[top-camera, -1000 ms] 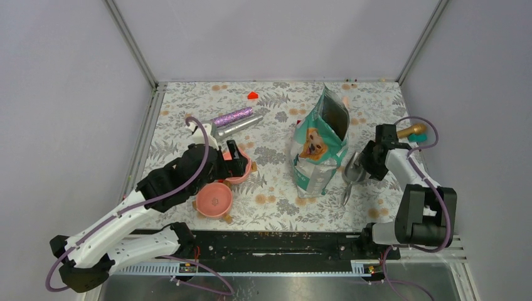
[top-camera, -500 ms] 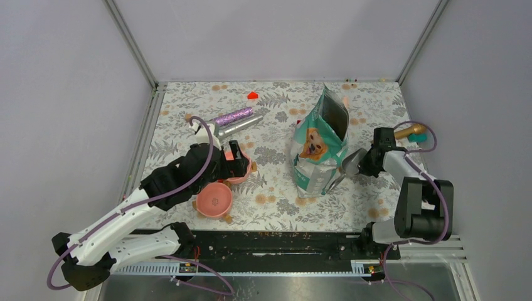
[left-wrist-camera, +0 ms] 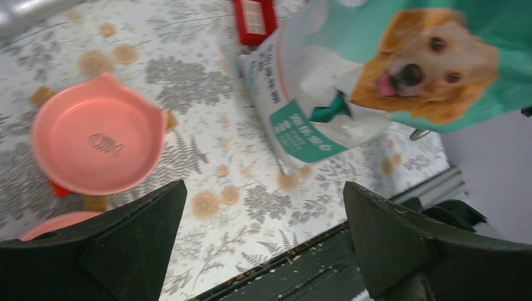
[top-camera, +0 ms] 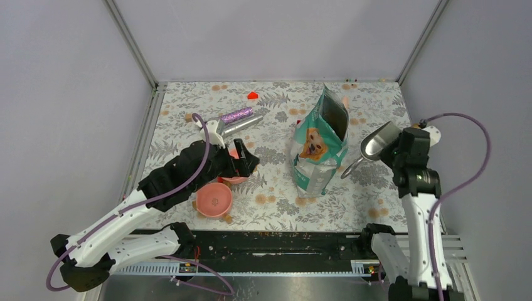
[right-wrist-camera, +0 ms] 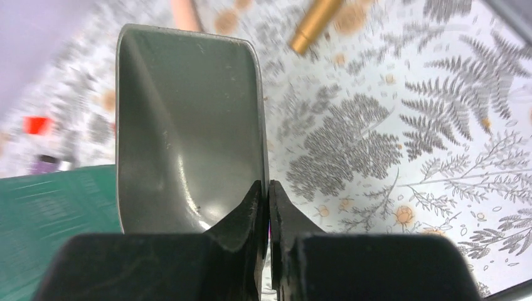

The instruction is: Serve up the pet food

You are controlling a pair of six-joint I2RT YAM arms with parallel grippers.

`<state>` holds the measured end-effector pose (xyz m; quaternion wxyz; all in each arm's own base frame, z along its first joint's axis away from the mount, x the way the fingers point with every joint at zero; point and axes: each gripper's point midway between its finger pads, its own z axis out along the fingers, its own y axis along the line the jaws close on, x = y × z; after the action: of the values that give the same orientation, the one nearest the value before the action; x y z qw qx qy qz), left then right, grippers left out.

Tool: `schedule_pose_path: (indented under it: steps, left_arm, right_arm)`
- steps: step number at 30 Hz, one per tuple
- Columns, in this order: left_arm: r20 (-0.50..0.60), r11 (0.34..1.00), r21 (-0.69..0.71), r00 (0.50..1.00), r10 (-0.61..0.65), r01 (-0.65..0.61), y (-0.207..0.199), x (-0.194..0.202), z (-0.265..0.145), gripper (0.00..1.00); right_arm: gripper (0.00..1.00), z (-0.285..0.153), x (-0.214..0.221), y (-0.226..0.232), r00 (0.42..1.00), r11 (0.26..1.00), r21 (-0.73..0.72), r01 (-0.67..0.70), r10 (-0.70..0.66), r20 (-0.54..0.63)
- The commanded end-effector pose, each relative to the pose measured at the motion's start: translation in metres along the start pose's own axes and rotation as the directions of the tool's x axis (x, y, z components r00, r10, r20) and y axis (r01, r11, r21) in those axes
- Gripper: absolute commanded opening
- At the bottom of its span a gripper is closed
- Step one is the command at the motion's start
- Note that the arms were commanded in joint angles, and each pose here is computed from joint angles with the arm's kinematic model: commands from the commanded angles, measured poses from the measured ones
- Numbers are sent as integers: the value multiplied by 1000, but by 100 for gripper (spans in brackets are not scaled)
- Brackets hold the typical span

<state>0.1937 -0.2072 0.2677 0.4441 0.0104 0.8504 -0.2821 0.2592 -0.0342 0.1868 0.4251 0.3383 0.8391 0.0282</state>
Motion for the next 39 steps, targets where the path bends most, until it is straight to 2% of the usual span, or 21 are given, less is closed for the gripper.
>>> schedule_pose_path:
  steps: [1, 4, 6, 9, 15, 19, 21, 23, 25, 29, 31, 34, 39]
  left_arm:
    - [111, 949, 316, 994, -16, -20, -74, -42, -11, 99]
    - [141, 895, 442, 990, -7, -57, -109, -60, -17, 99]
    - [139, 838, 539, 990, 12, -86, -138, -68, -22, 99]
    - [147, 761, 637, 988, 37, -123, -170, -78, -26, 99]
    - [121, 661, 741, 992, 47, -122, -211, -87, -20, 99]
    - [92, 606, 788, 994, 55, -107, -230, -86, -15, 99]
    - [92, 600, 791, 993, 72, -116, -233, -85, -10, 99]
    - [94, 632, 765, 992, 82, -124, -228, -84, -1, 99]
    - [91, 654, 746, 992, 85, -124, -223, -81, 4, 97]
    - [86, 651, 751, 994, 70, -111, -225, -80, 8, 91]
    - [75, 644, 758, 994, 73, -105, -227, -78, 10, 87]
    - [61, 648, 757, 996, 58, -84, -226, -74, 17, 73]
    - [55, 673, 737, 998, 38, -66, -221, -72, 24, 62]
  right_arm:
    - [0, -73, -59, 19, 977, 992, -105, -70, 89, 194]
    - [0, -108, -78, 42, 966, 970, -227, -84, 135, 219]
    - [0, -126, -88, 61, 961, 942, -320, -99, 174, 216]
    - [0, -150, -97, 97, 971, 878, -472, -83, 178, 162]
    - [0, -172, -124, 142, 954, 789, -601, -129, 263, 141]
    - [0, -183, -125, 181, 964, 757, -646, -101, 235, 123]
    - [0, -181, -121, 198, 967, 722, -679, -132, 244, 71]
    - [0, -182, -122, 210, 961, 690, -705, -164, 273, 44]
    - [0, -181, -120, 215, 956, 674, -715, -185, 294, 29]
    - [0, -177, -107, 226, 959, 663, -722, -198, 282, -3]
    - [0, -175, -102, 230, 961, 660, -724, -201, 275, -17]
    - [0, -176, -96, 235, 953, 632, -741, -229, 301, -38]
    - [0, -173, -86, 237, 963, 646, -733, -213, 266, -46]
